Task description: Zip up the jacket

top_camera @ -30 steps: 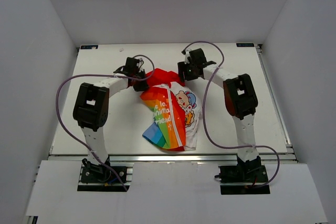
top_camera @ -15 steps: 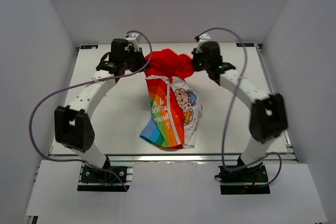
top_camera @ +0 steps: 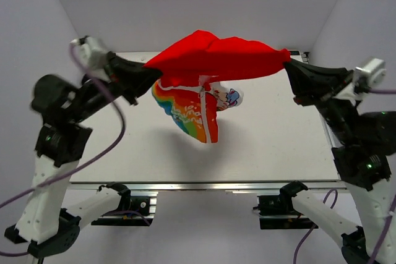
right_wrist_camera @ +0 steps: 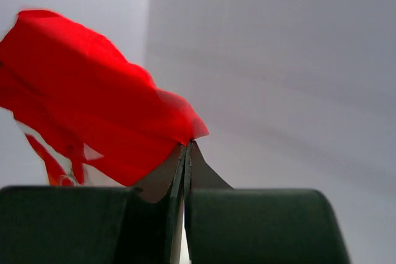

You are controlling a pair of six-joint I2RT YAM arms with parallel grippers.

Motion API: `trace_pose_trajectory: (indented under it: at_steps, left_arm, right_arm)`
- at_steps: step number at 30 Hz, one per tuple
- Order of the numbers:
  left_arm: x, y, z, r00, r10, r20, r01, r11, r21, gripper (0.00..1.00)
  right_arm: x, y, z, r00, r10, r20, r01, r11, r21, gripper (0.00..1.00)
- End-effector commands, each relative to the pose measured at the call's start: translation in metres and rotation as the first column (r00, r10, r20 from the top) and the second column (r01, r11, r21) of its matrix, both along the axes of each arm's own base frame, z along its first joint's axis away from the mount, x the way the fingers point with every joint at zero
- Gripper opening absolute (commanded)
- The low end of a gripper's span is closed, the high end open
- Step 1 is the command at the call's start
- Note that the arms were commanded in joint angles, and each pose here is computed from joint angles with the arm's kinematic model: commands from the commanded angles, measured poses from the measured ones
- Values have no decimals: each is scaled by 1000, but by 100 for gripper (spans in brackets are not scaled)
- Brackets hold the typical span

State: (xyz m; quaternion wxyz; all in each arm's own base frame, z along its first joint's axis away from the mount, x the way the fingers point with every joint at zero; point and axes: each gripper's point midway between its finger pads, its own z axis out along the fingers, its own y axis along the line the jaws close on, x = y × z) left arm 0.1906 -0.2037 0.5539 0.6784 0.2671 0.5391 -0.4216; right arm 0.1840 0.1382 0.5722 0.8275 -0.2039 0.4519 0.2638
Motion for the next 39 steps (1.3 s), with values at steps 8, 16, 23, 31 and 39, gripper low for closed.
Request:
trace_pose_trajectory:
  at_steps: [8, 16, 23, 31, 39]
  left_arm:
    - [-45, 0, 51, 984, -156, 85, 163, 984, -76, 0]
    - [108, -23, -84, 947, 154, -282, -135, 987, 88, 0]
    - [264, -4, -304, 741, 308, -596, -132, 938, 320, 0]
    - [381, 1, -393, 541, 330, -773, -6, 921, 389, 98]
    - [310, 32, -299, 623, 422, -659, -199, 900, 388, 98]
  right_arm:
    - [-57, -34, 66, 982, -38, 183, 19, 994, 104, 0]
    - [89, -15, -30, 950, -253, -181, 263, 964, 34, 0]
    - [242, 22, -205, 765, -427, -481, 336, 903, -267, 0]
    - [337, 33, -336, 505, -360, -784, 114, 929, -353, 89]
    - [253, 21, -292, 583, -270, -767, 116, 961, -250, 89]
